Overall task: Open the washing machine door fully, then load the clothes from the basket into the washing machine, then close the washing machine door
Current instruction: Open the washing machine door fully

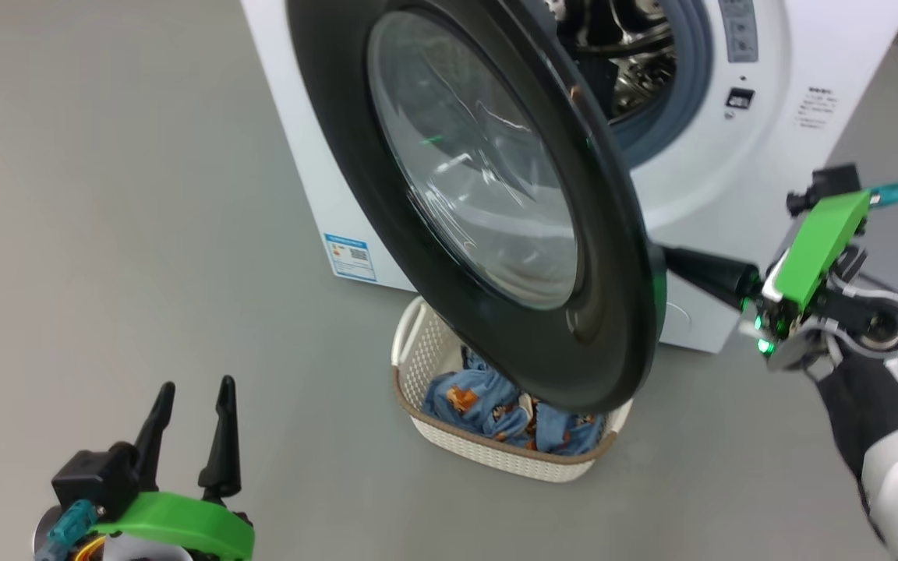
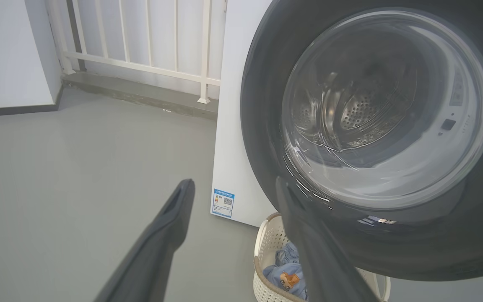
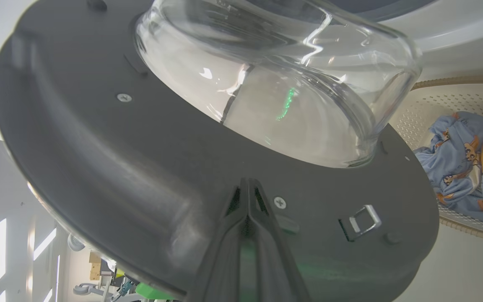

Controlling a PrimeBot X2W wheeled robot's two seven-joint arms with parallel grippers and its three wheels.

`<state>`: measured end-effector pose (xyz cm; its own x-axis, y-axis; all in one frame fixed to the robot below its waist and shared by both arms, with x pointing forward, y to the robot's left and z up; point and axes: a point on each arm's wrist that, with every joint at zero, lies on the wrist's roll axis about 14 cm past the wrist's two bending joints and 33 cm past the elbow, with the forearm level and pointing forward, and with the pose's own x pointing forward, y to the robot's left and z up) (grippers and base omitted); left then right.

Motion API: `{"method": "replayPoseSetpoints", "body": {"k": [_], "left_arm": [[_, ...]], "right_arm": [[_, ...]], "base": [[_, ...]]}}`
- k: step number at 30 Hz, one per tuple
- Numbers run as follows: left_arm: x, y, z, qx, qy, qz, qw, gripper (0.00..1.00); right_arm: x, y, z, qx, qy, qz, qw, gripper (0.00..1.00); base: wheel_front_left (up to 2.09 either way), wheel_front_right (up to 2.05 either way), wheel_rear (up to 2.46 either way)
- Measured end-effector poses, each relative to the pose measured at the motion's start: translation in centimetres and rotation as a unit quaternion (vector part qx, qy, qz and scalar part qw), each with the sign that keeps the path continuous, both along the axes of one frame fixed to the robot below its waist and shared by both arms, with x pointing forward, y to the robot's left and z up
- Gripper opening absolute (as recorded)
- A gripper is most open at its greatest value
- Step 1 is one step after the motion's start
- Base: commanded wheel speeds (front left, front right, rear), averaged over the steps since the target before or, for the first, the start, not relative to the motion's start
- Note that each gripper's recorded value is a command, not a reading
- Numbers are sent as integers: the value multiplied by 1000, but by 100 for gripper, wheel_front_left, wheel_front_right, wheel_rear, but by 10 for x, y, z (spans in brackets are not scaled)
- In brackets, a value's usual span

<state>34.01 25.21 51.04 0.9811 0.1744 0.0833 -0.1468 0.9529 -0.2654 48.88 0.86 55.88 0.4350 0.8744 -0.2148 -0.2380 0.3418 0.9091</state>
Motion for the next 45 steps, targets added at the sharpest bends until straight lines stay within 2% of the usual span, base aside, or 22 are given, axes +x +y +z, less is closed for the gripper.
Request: {"method": "replayPoseSetpoints", "body": {"k": [9, 21, 29, 39, 42, 43, 44, 45], "left_arm": [[-33, 20, 2, 6, -4, 40, 999, 100], [-66, 48, 6, 16, -8, 88, 996, 100], [-69, 48, 8, 16, -12, 89, 996, 100], [-54, 34, 8, 16, -12, 64, 998, 100], [-48, 29, 8, 14, -13, 53, 998, 100], [-46, 26, 8, 13, -14, 50, 999, 100], [-44, 24, 9, 13, -15, 46, 999, 100], [-41, 22, 9, 13, -15, 42, 999, 100]], "right_arm": [[-50, 44, -7, 27, 15, 79, 996, 0], [-95, 103, -11, 36, 27, 177, 983, 0], [-103, 109, -10, 40, 29, 184, 982, 0], [-96, 92, -5, 49, 20, 151, 987, 0], [-86, 82, 1, 56, 6, 118, 991, 30], [-84, 78, 2, 55, 2, 109, 992, 48], [-82, 75, 4, 55, -3, 101, 993, 97], [-80, 71, 6, 57, -7, 93, 994, 100]], "base": [[0, 0, 0], [0, 0, 0], [0, 0, 0], [0, 0, 0], [0, 0, 0], [0, 0, 0], [0, 0, 0], [0, 0, 0]]}}
